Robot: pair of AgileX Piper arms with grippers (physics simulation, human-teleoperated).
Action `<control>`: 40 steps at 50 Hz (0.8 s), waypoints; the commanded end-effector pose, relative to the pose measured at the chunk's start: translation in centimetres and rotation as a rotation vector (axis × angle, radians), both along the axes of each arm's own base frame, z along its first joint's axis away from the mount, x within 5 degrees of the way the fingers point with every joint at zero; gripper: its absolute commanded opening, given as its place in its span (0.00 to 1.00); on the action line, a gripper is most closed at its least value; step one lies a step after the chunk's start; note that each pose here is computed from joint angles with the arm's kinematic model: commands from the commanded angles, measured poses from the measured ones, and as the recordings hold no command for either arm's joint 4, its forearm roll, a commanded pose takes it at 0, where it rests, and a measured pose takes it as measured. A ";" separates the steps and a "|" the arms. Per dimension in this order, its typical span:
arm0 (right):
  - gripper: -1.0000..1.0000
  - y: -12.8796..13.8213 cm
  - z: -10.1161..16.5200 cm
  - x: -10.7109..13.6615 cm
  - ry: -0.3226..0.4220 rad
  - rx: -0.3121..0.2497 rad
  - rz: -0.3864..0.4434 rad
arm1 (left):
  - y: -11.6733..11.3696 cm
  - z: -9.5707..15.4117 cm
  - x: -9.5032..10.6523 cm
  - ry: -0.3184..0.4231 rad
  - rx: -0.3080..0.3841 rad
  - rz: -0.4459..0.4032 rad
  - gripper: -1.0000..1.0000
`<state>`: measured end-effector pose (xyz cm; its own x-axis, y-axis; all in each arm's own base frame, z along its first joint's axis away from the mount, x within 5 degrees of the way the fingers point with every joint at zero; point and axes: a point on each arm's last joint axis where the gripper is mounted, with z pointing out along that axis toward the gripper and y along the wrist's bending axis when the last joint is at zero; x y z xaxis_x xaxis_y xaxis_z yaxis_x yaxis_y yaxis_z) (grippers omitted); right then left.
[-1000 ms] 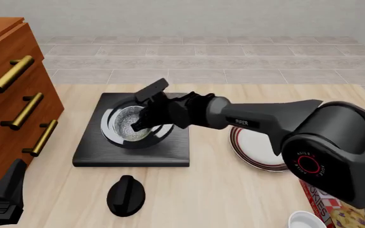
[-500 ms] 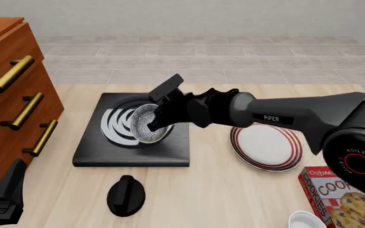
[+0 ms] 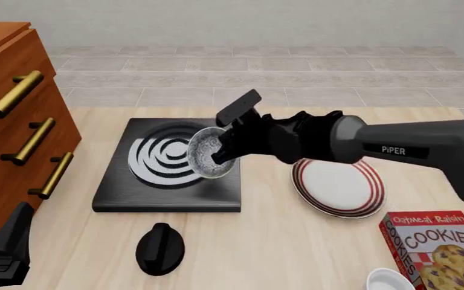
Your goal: Pick the akita bowl on the stove and place it on the plate.
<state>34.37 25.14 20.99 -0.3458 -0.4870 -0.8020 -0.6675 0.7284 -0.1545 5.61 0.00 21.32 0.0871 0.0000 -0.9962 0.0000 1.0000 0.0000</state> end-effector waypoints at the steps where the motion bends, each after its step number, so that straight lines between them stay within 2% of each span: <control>1: 0.00 -2.3 0.8 -0.4 -0.011 0.029 -0.052 | 0.0 0.0 0.0 0.000 0.000 0.000 1.00; 25: 0.00 -7.6 0.7 -1.1 -0.027 0.057 -0.168 | 0.0 0.0 0.0 0.000 0.000 0.000 1.00; 40: 0.00 -11.2 0.9 -0.4 -0.045 0.066 -0.264 | 0.0 0.0 0.0 0.000 0.000 0.000 1.00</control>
